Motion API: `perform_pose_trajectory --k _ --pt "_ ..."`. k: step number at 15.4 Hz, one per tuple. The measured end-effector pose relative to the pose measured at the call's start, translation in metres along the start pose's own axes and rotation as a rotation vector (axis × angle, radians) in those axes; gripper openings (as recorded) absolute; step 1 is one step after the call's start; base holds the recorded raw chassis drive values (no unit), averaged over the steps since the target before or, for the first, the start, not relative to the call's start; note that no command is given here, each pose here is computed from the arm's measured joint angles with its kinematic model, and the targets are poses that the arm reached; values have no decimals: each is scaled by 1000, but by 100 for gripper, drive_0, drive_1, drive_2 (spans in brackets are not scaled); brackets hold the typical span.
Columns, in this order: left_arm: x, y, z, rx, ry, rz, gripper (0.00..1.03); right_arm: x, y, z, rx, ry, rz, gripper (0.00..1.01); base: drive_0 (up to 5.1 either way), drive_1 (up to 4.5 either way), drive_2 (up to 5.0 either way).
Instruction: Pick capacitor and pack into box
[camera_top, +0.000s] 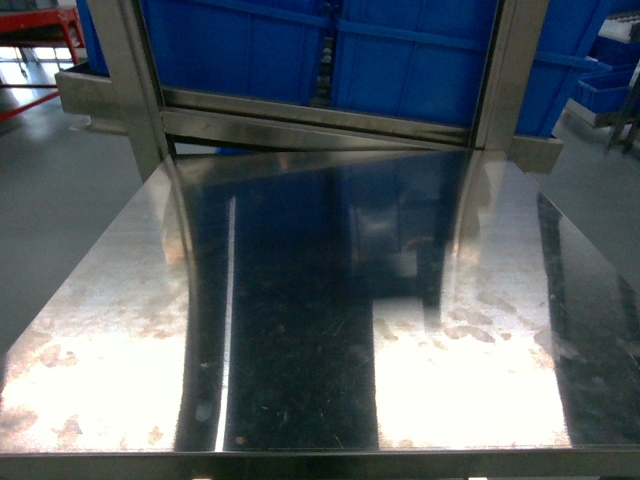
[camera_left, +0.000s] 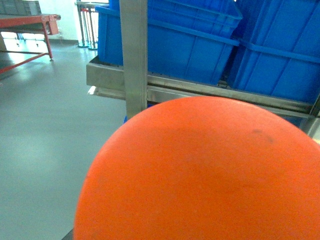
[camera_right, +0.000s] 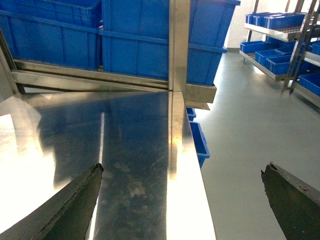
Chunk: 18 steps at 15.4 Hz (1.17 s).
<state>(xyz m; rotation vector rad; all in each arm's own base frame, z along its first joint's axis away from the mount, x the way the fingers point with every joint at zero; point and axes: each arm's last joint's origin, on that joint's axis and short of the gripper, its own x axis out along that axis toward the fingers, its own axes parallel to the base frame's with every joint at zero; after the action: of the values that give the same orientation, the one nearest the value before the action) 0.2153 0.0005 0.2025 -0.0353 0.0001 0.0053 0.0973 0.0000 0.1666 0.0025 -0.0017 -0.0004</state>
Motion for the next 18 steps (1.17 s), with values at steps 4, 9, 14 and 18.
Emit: perform_pose_trajectory --k 4,9,14,18 --pt "-27 0 -15 18 16 -3 44 0 0 0 0 0 0 98 0 0 0" --pt "-51 1 -25 18 19 -2 44 0 0 0 0 0 0 98 0 0 0" --pt "-73 1 -38 18 8 -2 44 0 0 0 0 0 0 98 0 0 0" --pt "-90 1 -33 18 -4 -3 44 0 0 0 0 0 0 98 0 0 0"
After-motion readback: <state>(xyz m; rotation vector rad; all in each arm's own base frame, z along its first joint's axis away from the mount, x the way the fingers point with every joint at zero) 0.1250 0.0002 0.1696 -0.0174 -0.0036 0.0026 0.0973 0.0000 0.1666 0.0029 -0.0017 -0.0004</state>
